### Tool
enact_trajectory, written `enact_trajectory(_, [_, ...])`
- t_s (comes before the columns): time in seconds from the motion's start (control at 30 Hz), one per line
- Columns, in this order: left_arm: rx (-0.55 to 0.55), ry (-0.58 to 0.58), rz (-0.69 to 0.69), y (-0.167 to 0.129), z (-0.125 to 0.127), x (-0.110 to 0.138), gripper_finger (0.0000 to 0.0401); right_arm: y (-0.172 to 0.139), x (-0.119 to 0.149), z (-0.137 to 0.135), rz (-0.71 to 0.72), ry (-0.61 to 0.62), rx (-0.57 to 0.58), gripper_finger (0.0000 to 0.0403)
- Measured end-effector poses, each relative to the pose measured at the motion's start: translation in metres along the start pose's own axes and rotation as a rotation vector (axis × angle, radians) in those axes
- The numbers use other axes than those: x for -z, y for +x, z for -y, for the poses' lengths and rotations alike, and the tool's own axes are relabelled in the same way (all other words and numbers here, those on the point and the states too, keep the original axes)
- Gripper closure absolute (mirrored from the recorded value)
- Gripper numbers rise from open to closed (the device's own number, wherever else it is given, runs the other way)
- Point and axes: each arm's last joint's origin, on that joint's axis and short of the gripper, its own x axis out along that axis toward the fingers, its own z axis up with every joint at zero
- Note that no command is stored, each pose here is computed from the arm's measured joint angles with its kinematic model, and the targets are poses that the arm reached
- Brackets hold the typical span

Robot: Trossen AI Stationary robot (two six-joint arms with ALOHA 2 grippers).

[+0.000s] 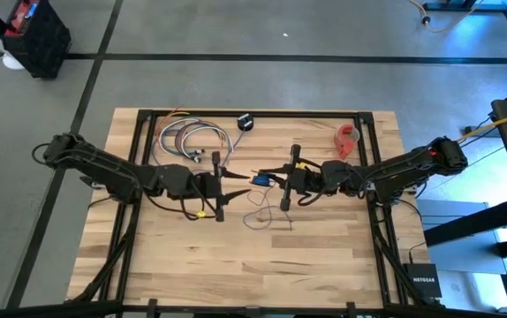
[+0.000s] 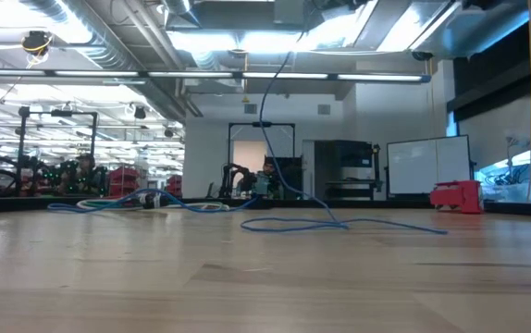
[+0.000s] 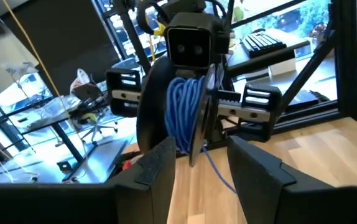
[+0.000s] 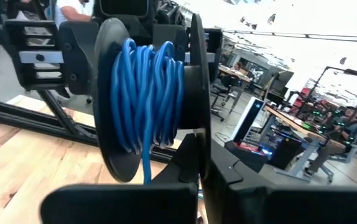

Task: Coil cords
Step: Coil the blue wire onto the black spool

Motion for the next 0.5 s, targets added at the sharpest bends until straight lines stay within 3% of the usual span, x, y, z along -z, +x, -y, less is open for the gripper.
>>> enact_trajectory(0.23, [-0.010,-0.005,0.012,0.0076,0.0001,0.0044,0.0269,0.0001,0.0000,-0.0007,0.008,-0.001,-0.020,0.0402])
enact_trajectory(0.5, [0.019,-0.009,0.036,0.0095,-0.0012,0.0044,0.0375,0.0002,-0.0002,-0.0004,0.009,0.000,-0.015,0.0398])
